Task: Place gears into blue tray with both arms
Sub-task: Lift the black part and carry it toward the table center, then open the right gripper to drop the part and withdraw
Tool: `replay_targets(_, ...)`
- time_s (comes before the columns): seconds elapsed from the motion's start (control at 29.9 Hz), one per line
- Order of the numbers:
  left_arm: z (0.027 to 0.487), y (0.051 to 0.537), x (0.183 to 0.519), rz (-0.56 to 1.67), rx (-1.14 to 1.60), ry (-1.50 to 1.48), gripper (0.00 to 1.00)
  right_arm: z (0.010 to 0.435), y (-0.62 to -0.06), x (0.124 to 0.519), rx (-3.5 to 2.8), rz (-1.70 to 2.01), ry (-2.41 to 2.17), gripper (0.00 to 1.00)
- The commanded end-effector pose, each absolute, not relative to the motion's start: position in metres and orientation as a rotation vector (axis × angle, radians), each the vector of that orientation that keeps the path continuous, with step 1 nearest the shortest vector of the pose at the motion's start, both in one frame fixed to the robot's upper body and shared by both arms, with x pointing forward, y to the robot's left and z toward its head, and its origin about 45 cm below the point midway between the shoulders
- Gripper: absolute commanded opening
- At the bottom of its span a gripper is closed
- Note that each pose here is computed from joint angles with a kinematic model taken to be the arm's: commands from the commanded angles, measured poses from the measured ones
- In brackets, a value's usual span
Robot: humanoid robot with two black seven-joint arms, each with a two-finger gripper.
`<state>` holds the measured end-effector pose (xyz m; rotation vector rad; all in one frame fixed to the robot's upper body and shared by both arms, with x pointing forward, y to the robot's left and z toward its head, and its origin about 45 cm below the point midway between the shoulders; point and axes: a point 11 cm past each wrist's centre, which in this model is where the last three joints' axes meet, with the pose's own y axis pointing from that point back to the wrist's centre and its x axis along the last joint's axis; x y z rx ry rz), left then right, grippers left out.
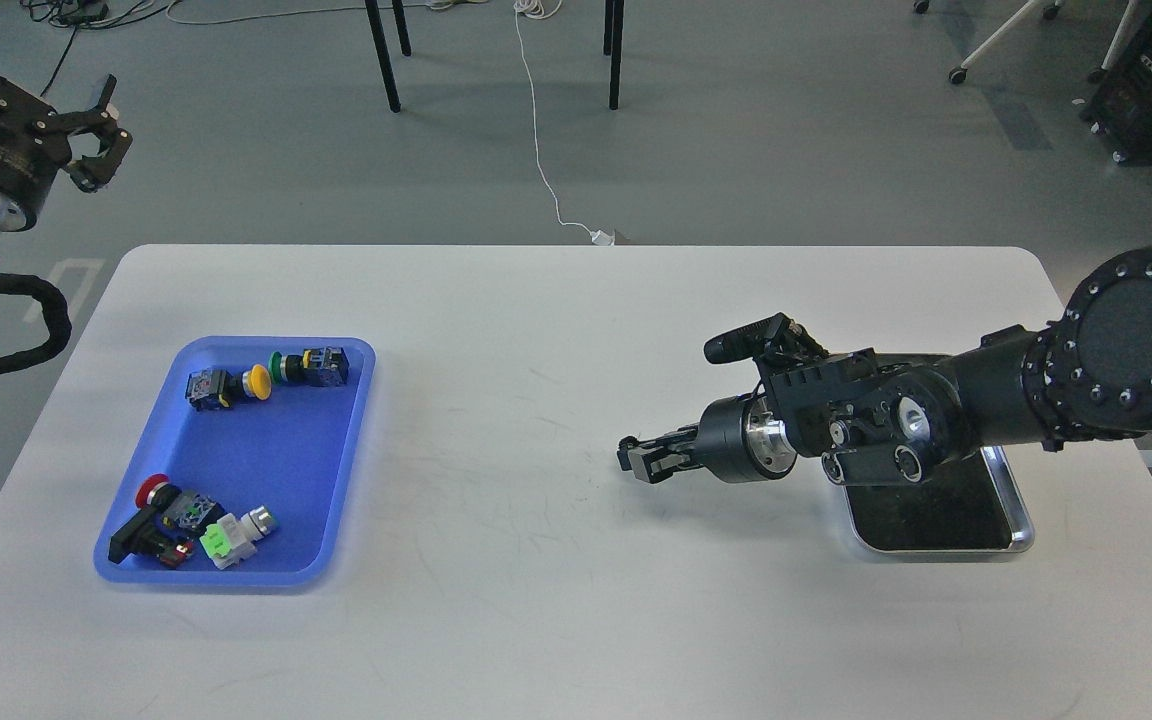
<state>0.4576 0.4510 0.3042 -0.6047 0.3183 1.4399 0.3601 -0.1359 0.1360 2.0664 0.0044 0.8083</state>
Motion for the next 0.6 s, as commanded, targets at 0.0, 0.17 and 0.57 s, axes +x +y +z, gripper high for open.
replay_targets(0.0,0.306,0.453,0.457,1.441,-0.604,0.315,0.98,0.139,-0.129,0.361,2.089,0.81,-0.008,0.65)
replay_targets(0.17,0.307,0.456,0.456,1.447,-0.601,0.309,0.98,0.15,-0.117,0.367,2.114,0.837,-0.032,0.86)
replay_targets(0.57,0.302,0.423,0.464,1.366,-0.487,0.317,0.98,0.255,-0.199,0.44,2.24,0.806,-0.678,0.95)
